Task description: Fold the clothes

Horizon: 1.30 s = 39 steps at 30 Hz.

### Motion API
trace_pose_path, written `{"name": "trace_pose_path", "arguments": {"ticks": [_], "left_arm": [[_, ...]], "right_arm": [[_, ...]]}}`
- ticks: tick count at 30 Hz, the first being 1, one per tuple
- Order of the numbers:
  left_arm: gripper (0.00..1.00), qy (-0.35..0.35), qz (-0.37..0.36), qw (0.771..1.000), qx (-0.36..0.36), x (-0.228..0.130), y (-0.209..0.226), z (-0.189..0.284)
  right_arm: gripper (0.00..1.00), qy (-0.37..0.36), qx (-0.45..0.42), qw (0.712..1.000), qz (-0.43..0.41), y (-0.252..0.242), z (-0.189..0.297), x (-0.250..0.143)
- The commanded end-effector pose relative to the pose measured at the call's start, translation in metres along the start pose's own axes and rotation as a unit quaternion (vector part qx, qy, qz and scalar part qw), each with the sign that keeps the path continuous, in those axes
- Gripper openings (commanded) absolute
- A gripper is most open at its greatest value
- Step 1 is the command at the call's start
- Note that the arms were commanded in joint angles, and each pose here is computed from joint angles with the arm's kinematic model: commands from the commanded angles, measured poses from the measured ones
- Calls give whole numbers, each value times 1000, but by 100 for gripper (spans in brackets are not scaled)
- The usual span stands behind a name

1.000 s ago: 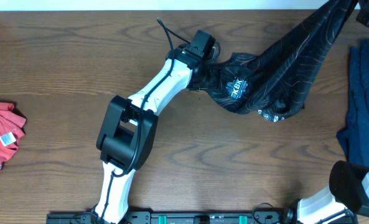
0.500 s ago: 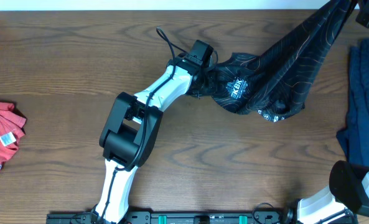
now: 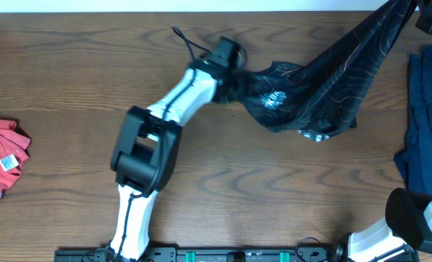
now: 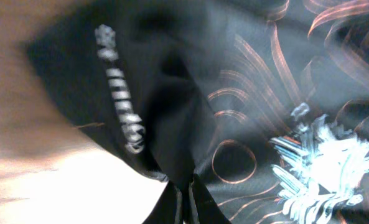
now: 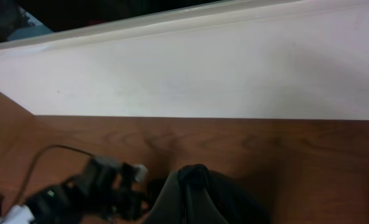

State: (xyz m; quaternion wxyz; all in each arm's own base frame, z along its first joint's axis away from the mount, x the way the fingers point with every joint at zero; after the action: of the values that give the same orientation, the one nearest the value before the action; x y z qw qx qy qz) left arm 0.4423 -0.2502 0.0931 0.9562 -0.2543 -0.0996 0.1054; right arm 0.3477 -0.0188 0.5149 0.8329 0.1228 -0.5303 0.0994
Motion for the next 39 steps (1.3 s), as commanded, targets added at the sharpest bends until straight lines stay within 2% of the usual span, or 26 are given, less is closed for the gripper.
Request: {"name": "trace_pose_path", "arguments": {"ticks": [1,8,18,22,29,39], "left_arm": [[6,-101,-24,994,-35,46,-23,89],[6,-242,-46,969,-21,67,-21,232],[6,-412,-53,910,22,39,-1,386],[6,-450,-44,891,52,28,16,421],[6,-481,-24,873,74,14,37,456],[6,-532,-40,844,53,-38,31,508]], "right_arm": [[1,-14,-5,1000,14,1,8,5],[1,-21,-55,998,6,-12,9,9],[1,-75,-122,984,-107,-54,29,21],[1,-74,-152,974,-149,-76,43,13],[1,-50,-178,965,-186,-95,57,-6],[1,-66,-148,974,-160,-74,68,2]]}}
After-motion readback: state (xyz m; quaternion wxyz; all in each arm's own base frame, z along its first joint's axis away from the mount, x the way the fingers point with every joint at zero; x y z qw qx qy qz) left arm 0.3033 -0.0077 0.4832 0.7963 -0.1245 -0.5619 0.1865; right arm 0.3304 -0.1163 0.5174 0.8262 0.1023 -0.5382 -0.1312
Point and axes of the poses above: each gripper's point midway between its finger pads, its own z axis back along the fingers, its own y axis along the line the jaws close on, x = y × z, the point moved 5 cm from there along z, back along the fingers, and after that the axes turned 13 degrees about z, right-handed, at the moved point
